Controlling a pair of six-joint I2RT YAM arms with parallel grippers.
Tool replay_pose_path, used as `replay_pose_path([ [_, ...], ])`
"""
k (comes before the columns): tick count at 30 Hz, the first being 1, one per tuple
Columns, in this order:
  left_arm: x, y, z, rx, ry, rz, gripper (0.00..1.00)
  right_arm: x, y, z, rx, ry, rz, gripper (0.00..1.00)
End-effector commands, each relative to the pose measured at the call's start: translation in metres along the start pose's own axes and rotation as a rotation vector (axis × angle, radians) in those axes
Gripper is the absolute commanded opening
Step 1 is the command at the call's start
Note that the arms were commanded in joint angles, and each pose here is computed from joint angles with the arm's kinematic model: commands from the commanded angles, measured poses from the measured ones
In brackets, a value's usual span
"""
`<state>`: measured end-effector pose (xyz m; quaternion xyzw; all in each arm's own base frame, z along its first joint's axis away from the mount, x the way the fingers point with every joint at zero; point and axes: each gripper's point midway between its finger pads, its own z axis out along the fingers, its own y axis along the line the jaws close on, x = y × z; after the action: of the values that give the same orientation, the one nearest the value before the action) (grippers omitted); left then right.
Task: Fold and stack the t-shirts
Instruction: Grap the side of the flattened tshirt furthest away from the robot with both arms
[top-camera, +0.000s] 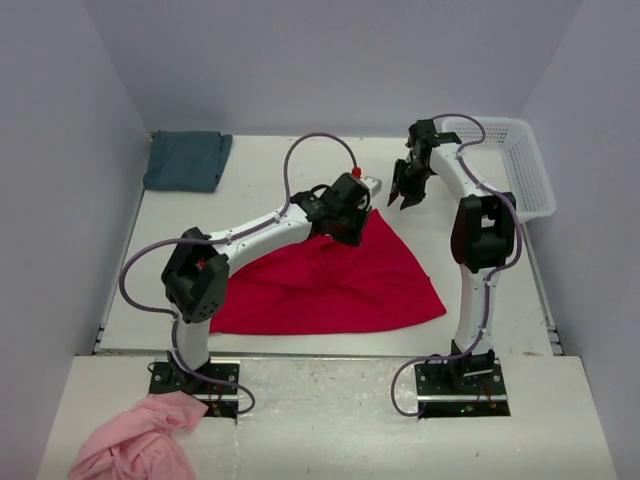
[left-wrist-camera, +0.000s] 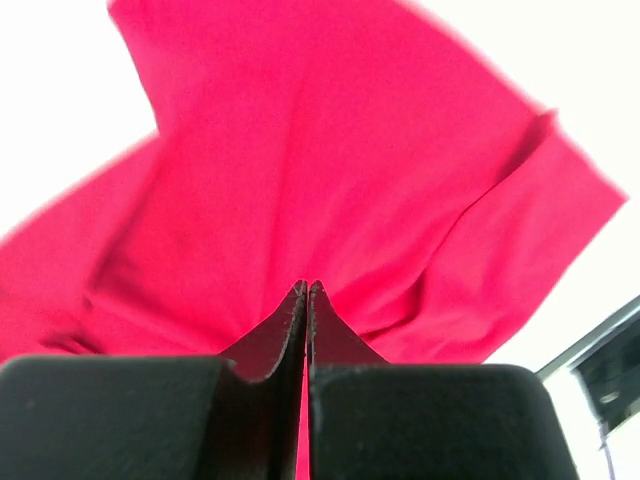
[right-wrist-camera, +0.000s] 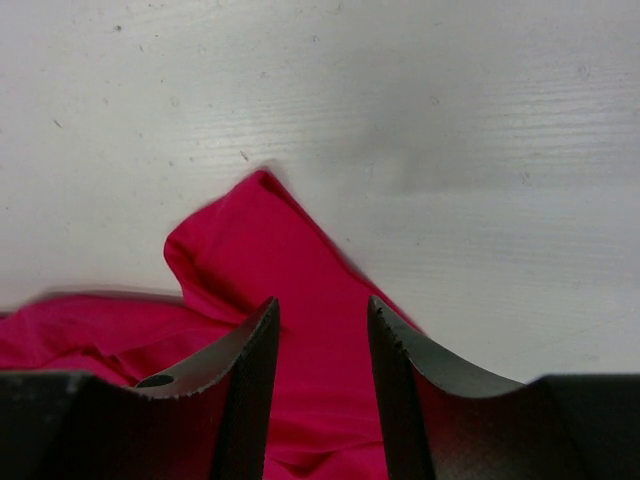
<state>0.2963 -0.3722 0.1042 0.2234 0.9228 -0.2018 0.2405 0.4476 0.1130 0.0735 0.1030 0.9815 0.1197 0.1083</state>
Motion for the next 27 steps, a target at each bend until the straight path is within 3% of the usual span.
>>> replay_pose_path([
  [1, -0.042, -0.008, -0.013, -0.007, -0.069, 0.048, 0.00, -0.017, 0.021, -0.029, -0.069, -0.080, -0.035, 0.42],
  [3, -0.058, -0.020, -0.008, 0.034, -0.085, 0.057, 0.00, -0.019, 0.021, -0.030, -0.072, -0.085, -0.035, 0.41],
  [9, -0.054, -0.035, 0.053, 0.118, -0.007, 0.042, 0.00, -0.021, 0.019, -0.027, -0.056, -0.069, -0.053, 0.41],
  [16, -0.042, -0.021, 0.096, 0.068, 0.037, 0.024, 0.00, -0.027, 0.015, -0.040, -0.048, -0.129, -0.054, 0.37],
  [19, -0.036, -0.015, 0.105, 0.057, 0.052, 0.020, 0.00, -0.026, 0.013, -0.043, -0.049, -0.137, -0.045, 0.30],
  [23, -0.024, -0.018, 0.117, 0.084, 0.086, 0.010, 0.00, -0.028, 0.010, -0.041, -0.042, -0.140, -0.034, 0.12],
  [27, -0.011, -0.039, 0.125, 0.219, 0.128, -0.002, 0.00, -0.034, 0.001, -0.045, -0.016, -0.160, 0.007, 0.08],
])
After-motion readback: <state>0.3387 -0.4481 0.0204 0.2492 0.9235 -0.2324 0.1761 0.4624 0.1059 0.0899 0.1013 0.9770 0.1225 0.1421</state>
